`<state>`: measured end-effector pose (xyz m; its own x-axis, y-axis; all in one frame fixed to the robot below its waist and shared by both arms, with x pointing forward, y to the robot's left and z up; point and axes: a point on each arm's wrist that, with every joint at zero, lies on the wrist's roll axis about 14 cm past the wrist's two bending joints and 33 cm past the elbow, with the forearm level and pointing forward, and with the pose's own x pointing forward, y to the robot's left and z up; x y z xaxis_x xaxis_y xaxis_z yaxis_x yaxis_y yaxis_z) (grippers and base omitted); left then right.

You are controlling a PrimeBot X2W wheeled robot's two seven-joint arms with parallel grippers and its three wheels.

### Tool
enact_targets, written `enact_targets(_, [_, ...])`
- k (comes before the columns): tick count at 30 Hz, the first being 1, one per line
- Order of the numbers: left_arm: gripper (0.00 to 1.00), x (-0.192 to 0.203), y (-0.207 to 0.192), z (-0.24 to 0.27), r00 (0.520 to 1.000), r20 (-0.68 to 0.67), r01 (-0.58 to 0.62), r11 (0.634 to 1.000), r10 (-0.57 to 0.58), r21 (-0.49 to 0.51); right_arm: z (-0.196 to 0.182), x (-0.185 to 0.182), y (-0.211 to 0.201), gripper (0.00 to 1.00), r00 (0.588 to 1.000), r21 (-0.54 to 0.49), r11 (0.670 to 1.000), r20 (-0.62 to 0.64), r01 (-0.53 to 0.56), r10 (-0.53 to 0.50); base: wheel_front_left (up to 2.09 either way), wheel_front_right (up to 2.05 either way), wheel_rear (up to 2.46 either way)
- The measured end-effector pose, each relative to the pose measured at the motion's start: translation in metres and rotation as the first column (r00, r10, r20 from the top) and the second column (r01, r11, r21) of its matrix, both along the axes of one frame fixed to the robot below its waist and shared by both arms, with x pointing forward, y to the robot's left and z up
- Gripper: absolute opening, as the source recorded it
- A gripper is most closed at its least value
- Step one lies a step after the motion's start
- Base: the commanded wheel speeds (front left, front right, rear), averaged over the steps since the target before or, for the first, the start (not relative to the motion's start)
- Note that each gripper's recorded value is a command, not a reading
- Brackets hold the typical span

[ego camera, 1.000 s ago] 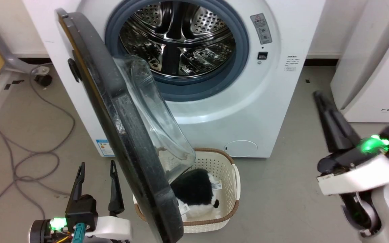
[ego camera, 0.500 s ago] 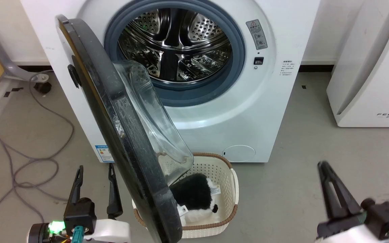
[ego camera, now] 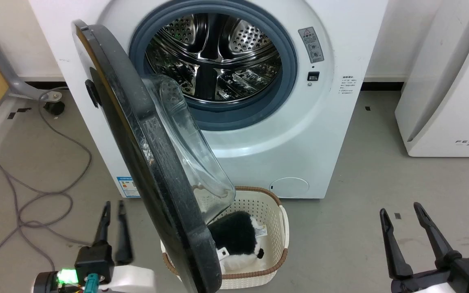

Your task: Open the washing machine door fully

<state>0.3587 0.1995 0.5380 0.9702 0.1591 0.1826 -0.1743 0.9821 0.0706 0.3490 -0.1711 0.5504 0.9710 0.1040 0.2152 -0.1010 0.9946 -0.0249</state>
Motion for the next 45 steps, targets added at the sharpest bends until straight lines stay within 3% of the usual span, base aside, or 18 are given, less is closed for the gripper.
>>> enact_targets(5, [0.0, -0.001, 0.011, 0.014, 0.999, 0.044, -0.03, 0.999, 0.031, -0.018, 0.0, 0.0, -0.004, 1.0, 1.0, 0.046, 0.999, -0.002, 0.009, -0.009, 0.0, 0.0, 0.0])
enact_targets(11, [0.0, -0.003, 0.016, 0.073, 0.973, 0.226, -0.04, 0.999, 0.041, -0.007, -0.002, -0.002, -0.006, 1.0, 1.0, 0.091, 0.996, -0.007, 0.011, -0.01, 0.0, 0.0, 0.0])
enact_targets(16, [0.0, -0.015, -0.003, 0.139, 0.906, 0.422, 0.013, 0.998, -0.035, 0.055, -0.003, -0.003, -0.005, 1.0, 1.0, 0.113, 0.994, -0.012, 0.009, -0.008, 0.0, 0.0, 0.0])
enact_targets(22, [0.0, -0.037, -0.055, 0.188, 0.801, 0.556, 0.153, 0.974, -0.222, 0.168, -0.004, -0.003, -0.001, 1.0, 1.0, 0.113, 0.994, -0.015, -0.004, 0.006, 0.0, 0.0, 0.0])
enact_targets(27, [0.0, -0.054, -0.101, 0.198, 0.726, 0.575, 0.31, 0.926, -0.378, 0.217, -0.006, -0.002, 0.003, 1.0, 1.0, 0.111, 0.994, -0.02, -0.016, 0.019, 0.0, 0.0, 0.0])
enact_targets(34, [0.0, -0.073, -0.159, 0.187, 0.641, 0.533, 0.511, 0.825, -0.553, 0.242, -0.01, -0.002, 0.009, 1.0, 0.999, 0.11, 0.993, -0.035, -0.031, 0.035, 0.0, 0.0, 0.0])
enact_targets(45, [0.0, -0.081, -0.195, 0.137, 0.65, 0.389, 0.63, 0.749, -0.652, 0.203, -0.013, 0.0, 0.014, 1.0, 0.998, 0.111, 0.993, -0.044, -0.046, 0.051, 0.0, 0.0, 0.0])
